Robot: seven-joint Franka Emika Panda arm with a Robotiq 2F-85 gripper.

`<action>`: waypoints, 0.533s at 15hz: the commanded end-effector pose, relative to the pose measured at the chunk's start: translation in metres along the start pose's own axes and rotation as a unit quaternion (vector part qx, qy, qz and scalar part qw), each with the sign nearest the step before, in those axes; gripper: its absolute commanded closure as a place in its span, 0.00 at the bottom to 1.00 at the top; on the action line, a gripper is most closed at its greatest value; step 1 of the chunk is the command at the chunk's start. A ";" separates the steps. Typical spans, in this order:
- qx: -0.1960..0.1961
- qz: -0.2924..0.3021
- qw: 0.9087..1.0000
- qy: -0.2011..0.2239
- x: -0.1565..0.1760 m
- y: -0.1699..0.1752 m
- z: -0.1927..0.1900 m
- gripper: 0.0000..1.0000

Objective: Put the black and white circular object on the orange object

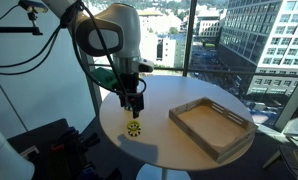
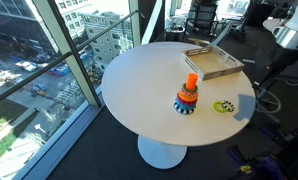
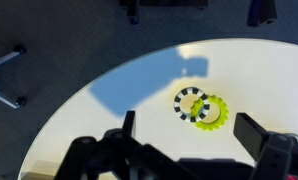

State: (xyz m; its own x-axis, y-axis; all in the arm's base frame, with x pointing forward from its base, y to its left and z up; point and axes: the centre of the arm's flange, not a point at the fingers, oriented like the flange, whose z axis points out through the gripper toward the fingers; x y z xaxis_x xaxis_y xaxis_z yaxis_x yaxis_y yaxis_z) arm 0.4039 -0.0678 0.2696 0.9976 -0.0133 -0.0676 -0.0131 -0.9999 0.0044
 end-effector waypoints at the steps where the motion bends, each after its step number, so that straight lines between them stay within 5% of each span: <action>1: 0.016 0.013 1.000 -0.010 0.010 0.002 0.023 0.00; 8: 0.042 0.028 0.999 -0.009 0.028 -0.008 0.065 0.00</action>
State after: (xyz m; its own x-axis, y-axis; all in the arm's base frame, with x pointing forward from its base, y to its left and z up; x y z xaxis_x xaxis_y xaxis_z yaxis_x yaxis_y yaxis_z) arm 0.4095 -0.0654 0.2196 0.9924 -0.0788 -0.0945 -0.0843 -0.9949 -0.0562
